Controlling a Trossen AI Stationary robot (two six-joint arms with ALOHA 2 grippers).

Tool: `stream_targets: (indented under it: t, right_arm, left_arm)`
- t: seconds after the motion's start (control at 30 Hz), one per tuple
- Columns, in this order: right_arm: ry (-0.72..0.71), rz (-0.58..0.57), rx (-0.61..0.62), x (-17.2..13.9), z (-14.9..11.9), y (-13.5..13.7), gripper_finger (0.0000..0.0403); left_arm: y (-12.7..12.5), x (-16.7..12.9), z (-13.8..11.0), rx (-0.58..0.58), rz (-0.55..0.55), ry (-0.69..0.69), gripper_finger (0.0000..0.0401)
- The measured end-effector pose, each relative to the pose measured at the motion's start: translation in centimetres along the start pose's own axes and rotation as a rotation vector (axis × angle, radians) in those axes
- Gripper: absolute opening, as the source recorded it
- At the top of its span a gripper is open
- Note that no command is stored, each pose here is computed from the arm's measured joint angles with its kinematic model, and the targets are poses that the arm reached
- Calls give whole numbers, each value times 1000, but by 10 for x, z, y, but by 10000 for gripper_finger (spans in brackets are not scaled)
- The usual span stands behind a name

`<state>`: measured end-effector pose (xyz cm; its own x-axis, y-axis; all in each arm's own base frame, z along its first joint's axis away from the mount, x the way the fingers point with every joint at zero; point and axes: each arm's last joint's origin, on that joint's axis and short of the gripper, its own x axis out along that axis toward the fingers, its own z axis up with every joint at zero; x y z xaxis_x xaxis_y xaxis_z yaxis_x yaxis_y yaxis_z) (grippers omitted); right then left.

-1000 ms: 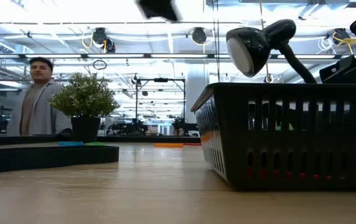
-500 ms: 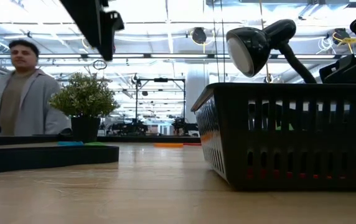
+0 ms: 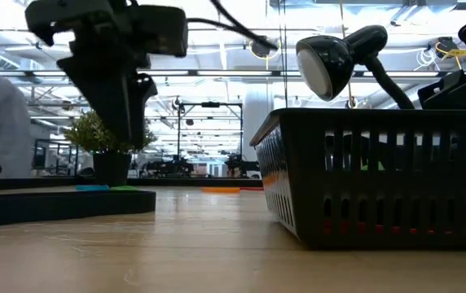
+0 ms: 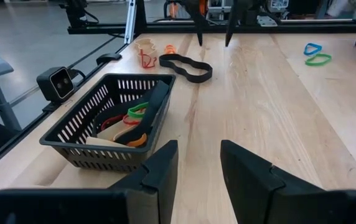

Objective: Pick and place rubber bands into bin
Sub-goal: Put the black rubber band into the black bin

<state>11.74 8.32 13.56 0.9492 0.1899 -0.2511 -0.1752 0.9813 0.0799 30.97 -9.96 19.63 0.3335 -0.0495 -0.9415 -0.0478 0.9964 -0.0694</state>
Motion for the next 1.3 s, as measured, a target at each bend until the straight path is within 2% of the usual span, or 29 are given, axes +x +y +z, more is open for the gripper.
stream_targets:
  t: [0.3,0.57,0.7,0.87,1.0,1.23,1.3]
  right_arm:
    - [-1,0,0,0,0,0,116]
    - [0,0,0,0,0,0,117]
    - [-3,0,1,0,0,0,116]
    - [-4,-1,2,0,0,0,116]
    - [-4,-1,2,0,0,0,117]
    - [-1,-4,0,0,0,0,116]
    - [-2,-4,0,0,0,0,116]
  left_arm:
    - [-6,9,-5,34,-10,-54,225]
    - [-11,33,-9,39,-12,-10,225]
    - [-10,53,-14,51,12,64,225]
    - [-5,60,-13,35,4,91,220]
    - [-2,60,-12,28,-10,99,176]
    - [-3,54,-12,38,-36,96,29]
    - [-3,54,-12,39,-41,96,12]
